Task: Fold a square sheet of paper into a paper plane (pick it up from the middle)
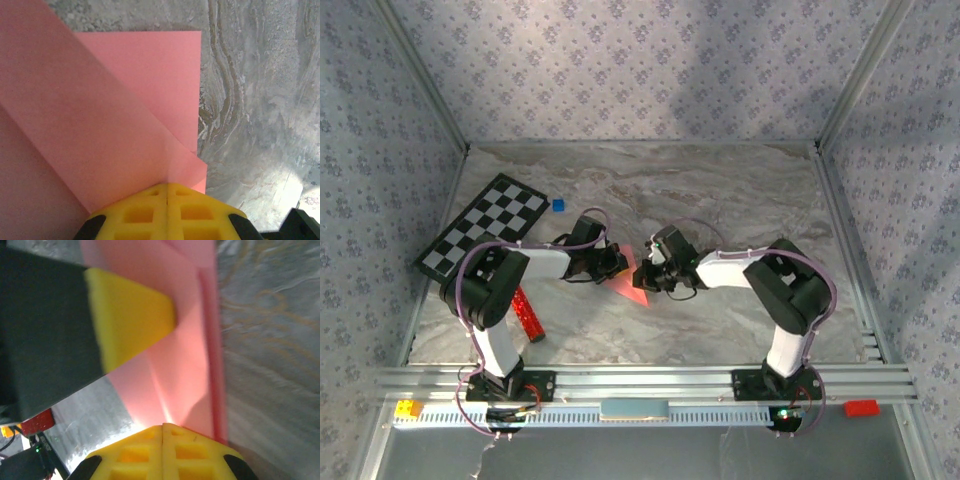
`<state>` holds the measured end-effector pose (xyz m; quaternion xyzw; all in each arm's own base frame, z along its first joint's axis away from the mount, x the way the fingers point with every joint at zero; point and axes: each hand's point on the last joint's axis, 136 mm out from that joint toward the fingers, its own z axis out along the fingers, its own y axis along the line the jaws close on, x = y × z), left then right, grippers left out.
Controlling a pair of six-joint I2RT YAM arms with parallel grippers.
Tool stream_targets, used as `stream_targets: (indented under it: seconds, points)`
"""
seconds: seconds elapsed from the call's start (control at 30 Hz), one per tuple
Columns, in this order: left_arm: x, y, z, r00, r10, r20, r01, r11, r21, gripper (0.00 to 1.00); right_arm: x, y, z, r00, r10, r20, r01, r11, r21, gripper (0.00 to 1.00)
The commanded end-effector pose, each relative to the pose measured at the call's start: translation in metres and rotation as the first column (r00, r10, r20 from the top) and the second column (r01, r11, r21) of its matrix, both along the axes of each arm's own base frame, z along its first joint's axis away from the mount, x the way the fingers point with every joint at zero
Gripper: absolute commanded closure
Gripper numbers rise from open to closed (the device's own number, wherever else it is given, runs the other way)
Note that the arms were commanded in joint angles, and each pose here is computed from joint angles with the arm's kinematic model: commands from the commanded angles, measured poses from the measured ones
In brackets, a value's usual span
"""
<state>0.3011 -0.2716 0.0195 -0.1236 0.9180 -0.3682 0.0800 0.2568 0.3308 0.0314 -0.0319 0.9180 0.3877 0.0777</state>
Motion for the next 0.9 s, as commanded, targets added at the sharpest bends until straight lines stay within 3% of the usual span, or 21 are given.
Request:
stream_targets:
  seconds: [0.0,0.27,0.53,0.87]
  points:
    - [-0.008,0.019,-0.026,0.998,0.040,-0.057,-0.035,0.995,0.089,1.00,0.005,-0.004,-0.004,0.999,-0.034,-0.022,0.034,0.999,-0.007,0.93]
    - [0.005,0.006,0.001,1.000,-0.013,0.014,0.012,0.999,0.031,0.98,-0.019,-0.031,-0.040,0.990,-0.084,-0.116,0.073,0.993,-0.094,0.96]
    - [0.005,-0.002,0.043,0.994,-0.072,0.081,0.071,0.997,0.008,0.95,-0.020,-0.035,-0.046,0.987,-0.112,-0.118,0.094,0.985,-0.147,0.98]
    - [-0.022,-0.015,0.021,0.992,-0.125,-0.004,0.125,0.992,0.002,0.98,-0.021,-0.037,-0.046,0.986,-0.121,-0.114,0.103,0.983,-0.151,0.99]
